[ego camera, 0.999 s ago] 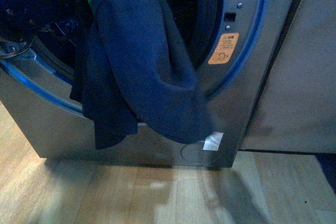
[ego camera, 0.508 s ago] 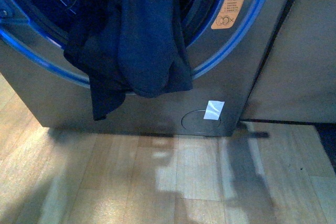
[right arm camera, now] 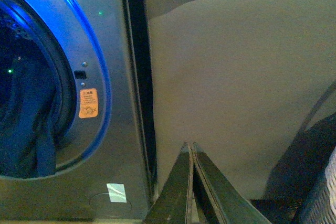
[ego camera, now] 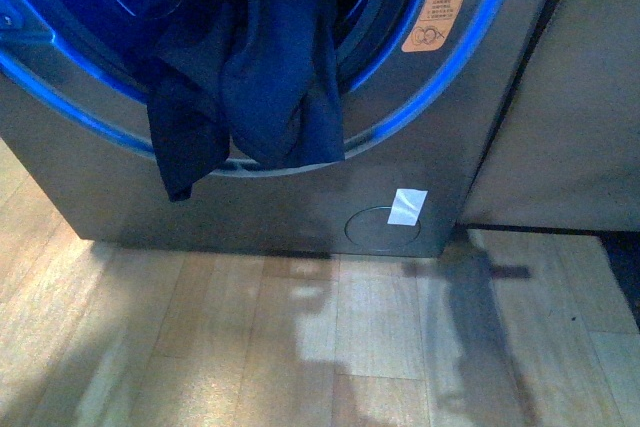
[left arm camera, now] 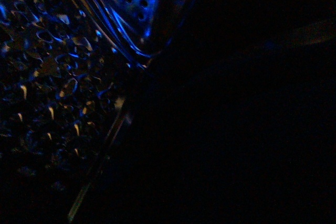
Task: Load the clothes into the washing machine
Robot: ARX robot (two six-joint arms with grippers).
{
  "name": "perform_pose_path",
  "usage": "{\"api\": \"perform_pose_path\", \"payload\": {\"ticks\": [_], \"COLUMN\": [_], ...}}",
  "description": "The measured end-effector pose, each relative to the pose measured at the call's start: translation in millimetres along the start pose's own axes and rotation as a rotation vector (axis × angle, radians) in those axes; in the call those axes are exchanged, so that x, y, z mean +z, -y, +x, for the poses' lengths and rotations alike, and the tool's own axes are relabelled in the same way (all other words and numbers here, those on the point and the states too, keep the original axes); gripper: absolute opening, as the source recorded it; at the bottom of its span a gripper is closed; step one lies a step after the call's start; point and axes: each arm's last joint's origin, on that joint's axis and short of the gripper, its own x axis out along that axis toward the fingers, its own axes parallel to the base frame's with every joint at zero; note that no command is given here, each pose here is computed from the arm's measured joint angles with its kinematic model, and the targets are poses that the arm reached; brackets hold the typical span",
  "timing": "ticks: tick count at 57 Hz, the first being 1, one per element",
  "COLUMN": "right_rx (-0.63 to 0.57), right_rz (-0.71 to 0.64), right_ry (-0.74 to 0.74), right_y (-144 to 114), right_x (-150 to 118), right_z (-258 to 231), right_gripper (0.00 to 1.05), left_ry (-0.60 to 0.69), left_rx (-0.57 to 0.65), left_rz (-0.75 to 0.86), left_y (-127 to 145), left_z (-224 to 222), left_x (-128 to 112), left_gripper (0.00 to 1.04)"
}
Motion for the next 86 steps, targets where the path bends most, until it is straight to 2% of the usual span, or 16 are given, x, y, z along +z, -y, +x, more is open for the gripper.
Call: {"api": "perform_pose_path", "payload": {"ticks": [9, 20, 30, 42, 45, 48, 49, 52, 55, 56, 61, 62, 72, 74, 80, 86], "right_rx": [-0.001, -0.002, -0.002, -0.001, -0.001, -0.001, -0.001, -0.001, -0.001, -0.001, -0.001, -0.001, -0.001, -0.001, -0.001, -0.001], "right_rz": [0.000, 0.000, 0.000, 0.000, 0.000, 0.000, 0.000, 0.000, 0.000, 0.000, 0.000, 0.000, 0.000, 0.000, 0.000, 0.000], "right_ry": [0.000, 0.005, 0.011, -0.013, 0.006, 0.003, 0.002, 0.002, 0.003, 0.003, 0.002, 0.002, 0.002, 0.002, 0.002, 0.002], "right_y": [0, 0, 0, 0, 0, 0, 0, 0, 0, 0, 0, 0, 0, 0, 0, 0], "right_x": [-4, -15, -15, -19, -18, -18, -18, -18, -18, -18, -18, -18, -18, -18, -18, -18], "right_z": [-4, -8, -11, -21, -22, -23, -22, -22, -23, -23, -23, -23, -23, -23, -23, -23], "right_gripper": [0.02, 0.02, 0.02, 0.02, 0.02, 0.02, 0.02, 0.02, 0.02, 0.02, 0.02, 0.02, 0.02, 0.02, 0.02, 0.02], "left_ry": [0.077, 0.249, 0.335, 0.287, 0.243, 0.227, 0.201, 0.180, 0.135, 0.135, 0.076, 0.048, -0.175, -0.210, -0.288, -0.266], "left_rx": [0.083, 0.170, 0.166, 0.065, 0.016, -0.003, -0.030, -0.051, -0.082, -0.082, -0.138, -0.159, -0.245, -0.252, -0.252, -0.226], "left_rz": [0.013, -0.072, -0.122, -0.081, -0.074, -0.062, -0.058, -0.052, -0.029, -0.029, -0.017, -0.003, 0.101, 0.130, 0.218, 0.274], "left_y": [-3, -10, -6, 8, 14, 17, 19, 22, 26, 26, 30, 30, 30, 29, 21, 9], "left_z": [3, -4, -10, -14, -14, -15, -15, -16, -16, -16, -17, -17, -23, -25, -32, -36], "left_x": [3, 37, 49, 47, 43, 41, 38, 36, 31, 31, 25, 22, -3, -9, -23, -25], "left_gripper": [0.08, 0.08, 0.08, 0.08, 0.19, 0.23, 0.31, 0.34, 0.46, 0.46, 0.60, 0.69, 0.96, 1.00, 0.98, 0.98]}}
